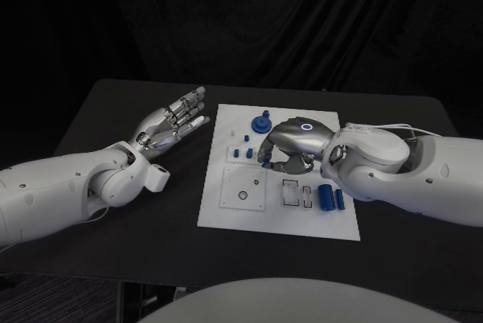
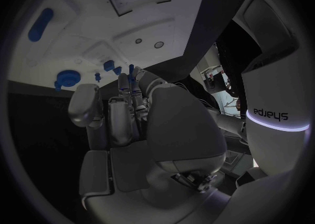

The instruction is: Assemble the parts on the task board

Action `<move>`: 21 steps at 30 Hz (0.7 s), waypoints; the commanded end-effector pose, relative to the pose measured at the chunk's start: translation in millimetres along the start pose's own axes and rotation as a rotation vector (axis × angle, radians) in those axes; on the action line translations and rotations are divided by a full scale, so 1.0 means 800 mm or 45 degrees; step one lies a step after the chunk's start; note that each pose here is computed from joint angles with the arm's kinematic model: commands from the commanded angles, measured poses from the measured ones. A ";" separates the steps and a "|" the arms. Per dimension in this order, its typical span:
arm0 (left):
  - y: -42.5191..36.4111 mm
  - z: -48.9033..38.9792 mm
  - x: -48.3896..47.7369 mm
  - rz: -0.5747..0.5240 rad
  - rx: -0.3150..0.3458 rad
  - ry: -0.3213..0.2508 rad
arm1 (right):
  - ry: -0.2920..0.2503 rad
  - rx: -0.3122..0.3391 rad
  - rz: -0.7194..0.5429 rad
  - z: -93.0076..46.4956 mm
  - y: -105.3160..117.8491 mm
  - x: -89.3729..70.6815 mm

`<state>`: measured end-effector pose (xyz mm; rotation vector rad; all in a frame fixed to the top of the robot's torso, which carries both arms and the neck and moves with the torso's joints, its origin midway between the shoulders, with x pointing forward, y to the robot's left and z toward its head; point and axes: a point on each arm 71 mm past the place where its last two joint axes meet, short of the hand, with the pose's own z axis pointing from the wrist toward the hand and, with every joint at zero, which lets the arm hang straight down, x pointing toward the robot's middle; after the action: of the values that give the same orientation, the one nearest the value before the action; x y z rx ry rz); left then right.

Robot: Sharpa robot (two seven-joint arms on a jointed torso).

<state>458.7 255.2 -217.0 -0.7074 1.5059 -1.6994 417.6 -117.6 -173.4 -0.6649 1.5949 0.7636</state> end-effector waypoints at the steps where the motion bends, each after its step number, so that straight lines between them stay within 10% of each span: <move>1: -0.0056 0.000 0.002 -0.016 0.093 0.013 | 0.067 -0.019 -0.001 0.007 0.005 0.012; 21: -0.0037 0.002 0.007 -0.029 0.087 0.029 | 0.122 -0.047 0.025 0.026 0.017 0.039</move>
<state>458.5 251.5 -218.4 -0.7067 1.5119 -1.7104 416.2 -94.1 -203.3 -0.7081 1.6752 0.7859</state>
